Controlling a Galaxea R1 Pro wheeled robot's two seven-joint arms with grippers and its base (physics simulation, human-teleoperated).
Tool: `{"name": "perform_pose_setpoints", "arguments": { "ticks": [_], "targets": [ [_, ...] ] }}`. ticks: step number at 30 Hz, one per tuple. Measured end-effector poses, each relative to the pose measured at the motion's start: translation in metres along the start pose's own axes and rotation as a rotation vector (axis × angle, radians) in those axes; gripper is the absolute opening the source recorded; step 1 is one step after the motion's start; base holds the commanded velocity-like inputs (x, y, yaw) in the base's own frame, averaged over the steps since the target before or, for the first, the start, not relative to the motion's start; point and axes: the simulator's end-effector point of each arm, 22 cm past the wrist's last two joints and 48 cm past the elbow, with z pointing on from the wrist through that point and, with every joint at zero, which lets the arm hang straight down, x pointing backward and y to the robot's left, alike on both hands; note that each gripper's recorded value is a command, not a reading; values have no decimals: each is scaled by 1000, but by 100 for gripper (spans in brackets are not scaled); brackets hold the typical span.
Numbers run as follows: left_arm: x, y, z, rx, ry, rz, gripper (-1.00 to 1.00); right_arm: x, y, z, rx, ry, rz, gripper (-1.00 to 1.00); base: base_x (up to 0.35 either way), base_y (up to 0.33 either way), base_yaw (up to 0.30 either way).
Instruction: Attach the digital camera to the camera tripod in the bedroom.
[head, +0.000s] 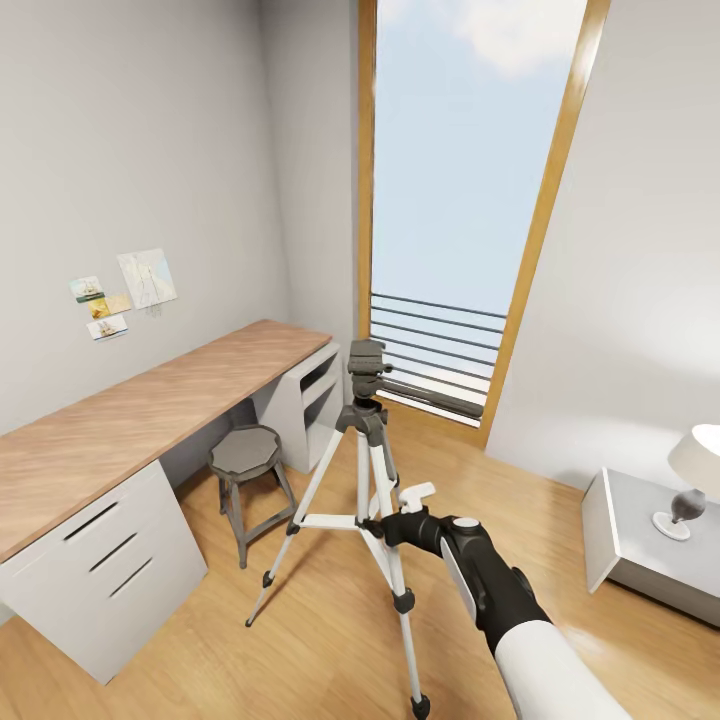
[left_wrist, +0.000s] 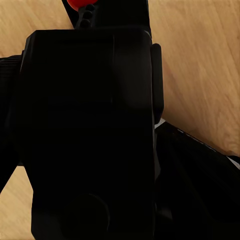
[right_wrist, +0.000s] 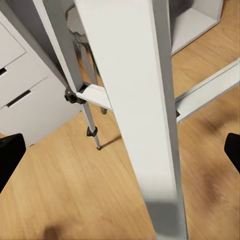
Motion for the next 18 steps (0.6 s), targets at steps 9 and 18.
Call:
{"name": "perform_pose_setpoints", "arguments": {
  "ticks": [9,18],
  "targets": [
    [0,0,0,0,0,0,-100,-5,-1,-1,6,-5,-3,100,0,0,0],
    [0,0,0,0,0,0,-100,-21,6,2,-1,-24,-9,100,0,0,0]
  ]
}}
